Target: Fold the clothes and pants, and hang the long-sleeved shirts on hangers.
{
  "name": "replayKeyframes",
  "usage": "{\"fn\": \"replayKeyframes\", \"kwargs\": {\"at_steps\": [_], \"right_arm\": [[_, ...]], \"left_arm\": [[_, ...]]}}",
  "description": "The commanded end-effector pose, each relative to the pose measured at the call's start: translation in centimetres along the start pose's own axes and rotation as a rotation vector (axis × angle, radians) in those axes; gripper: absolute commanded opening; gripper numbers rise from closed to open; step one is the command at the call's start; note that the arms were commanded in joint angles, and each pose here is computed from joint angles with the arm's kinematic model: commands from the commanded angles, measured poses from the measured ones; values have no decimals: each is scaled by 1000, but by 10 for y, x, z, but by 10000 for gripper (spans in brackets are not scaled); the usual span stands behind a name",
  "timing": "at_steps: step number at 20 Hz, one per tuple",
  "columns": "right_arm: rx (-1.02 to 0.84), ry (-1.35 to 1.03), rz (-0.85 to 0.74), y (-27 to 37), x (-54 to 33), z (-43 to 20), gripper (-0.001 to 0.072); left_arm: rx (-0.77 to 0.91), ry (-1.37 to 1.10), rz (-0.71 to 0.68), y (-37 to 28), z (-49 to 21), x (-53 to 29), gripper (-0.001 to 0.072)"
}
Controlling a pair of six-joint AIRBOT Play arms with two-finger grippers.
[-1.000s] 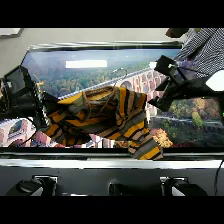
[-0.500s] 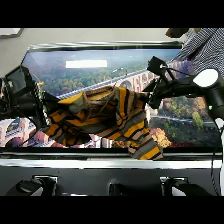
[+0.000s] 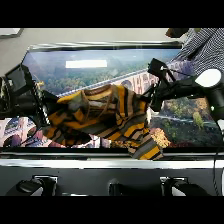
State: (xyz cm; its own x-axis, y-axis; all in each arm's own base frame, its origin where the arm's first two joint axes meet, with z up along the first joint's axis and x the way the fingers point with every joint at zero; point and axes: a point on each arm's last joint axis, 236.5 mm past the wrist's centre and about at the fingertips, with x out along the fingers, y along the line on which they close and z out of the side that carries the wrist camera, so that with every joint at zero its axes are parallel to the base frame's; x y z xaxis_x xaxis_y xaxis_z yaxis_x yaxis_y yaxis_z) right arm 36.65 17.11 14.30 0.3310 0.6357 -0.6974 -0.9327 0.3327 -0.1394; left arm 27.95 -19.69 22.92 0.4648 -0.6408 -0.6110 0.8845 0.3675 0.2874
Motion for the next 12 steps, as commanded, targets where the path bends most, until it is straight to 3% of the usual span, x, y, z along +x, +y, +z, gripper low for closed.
{"fn": "replayKeyframes", "kwargs": {"at_steps": [1,2,4,6,9,12], "right_arm": [[-71,91,-115,-3,-33,-8,18],[-61,113,-158,-4,-46,-9,18],[-43,147,-240,-3,-70,-10,18],[-34,174,-324,-2,-95,-11,18],[13,193,-449,1,-132,-11,18],[206,212,-665,-3,-184,-26,20]], "left_arm": [[-130,-31,75,18,6,-1,280],[-186,-40,109,26,7,-2,324],[-323,-62,188,46,7,-5,537],[-429,-82,272,66,5,-9,619],[-644,-139,398,96,0,-21,618],[-883,-206,458,115,-8,-31,617]]}}
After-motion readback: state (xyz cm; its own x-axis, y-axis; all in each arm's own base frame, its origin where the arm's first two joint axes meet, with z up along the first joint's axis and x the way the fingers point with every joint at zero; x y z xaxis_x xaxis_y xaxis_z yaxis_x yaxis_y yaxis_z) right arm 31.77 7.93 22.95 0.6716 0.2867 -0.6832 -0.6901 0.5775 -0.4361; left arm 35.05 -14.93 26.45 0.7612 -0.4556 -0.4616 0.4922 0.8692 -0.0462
